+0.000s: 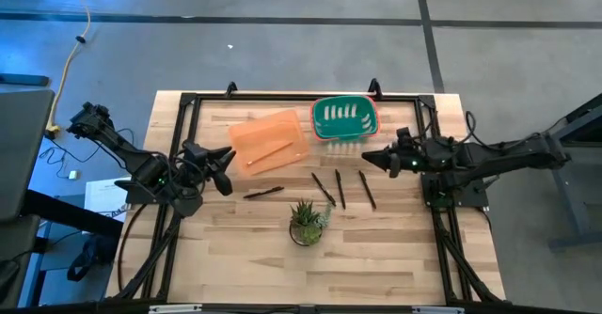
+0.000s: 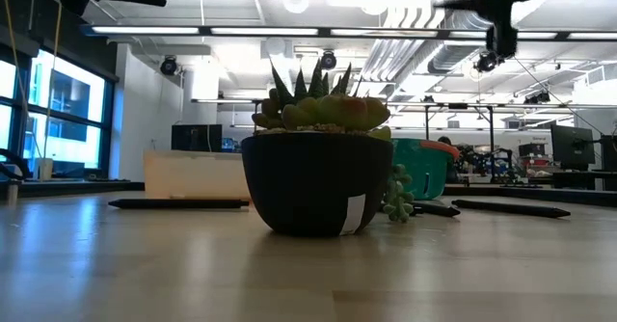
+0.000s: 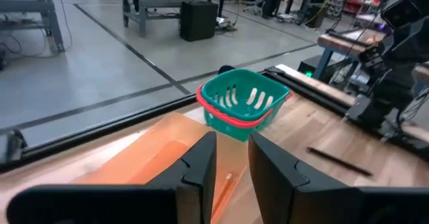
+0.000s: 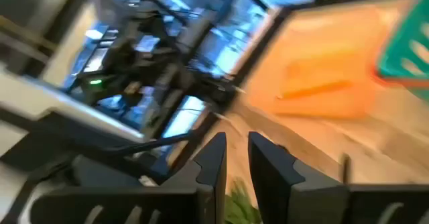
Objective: Sort pens & pencils
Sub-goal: Put the black pen into the green basket
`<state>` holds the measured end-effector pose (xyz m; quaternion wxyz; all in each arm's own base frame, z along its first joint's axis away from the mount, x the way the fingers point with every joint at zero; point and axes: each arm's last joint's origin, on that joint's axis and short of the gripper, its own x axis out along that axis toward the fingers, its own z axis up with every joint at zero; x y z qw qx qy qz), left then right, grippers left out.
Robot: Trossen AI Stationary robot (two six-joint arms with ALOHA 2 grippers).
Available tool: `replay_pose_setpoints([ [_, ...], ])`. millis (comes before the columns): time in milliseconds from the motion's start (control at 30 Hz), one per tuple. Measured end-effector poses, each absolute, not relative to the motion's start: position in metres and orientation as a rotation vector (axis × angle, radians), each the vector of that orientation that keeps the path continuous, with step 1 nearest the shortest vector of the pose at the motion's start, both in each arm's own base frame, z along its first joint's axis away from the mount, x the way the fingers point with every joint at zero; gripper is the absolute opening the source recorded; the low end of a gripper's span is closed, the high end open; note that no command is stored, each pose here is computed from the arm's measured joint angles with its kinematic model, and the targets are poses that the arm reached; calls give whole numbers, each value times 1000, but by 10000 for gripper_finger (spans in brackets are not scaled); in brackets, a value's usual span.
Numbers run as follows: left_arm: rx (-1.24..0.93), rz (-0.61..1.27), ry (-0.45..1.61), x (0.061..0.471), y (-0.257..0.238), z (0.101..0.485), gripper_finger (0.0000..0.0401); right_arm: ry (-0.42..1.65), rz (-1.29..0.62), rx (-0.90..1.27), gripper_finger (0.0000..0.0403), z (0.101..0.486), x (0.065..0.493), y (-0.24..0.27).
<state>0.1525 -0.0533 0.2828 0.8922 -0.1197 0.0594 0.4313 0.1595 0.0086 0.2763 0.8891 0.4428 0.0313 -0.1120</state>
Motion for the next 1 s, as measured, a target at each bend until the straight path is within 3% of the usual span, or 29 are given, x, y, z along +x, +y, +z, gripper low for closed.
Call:
replay_pose_setpoints([
  [300,-107,930,201,143,-48,276,76,277,-437,1086,82,252,157,12],
  [1000,-116,989,170,131,-41,272,76,762,-677,1119,83,241,193,21],
])
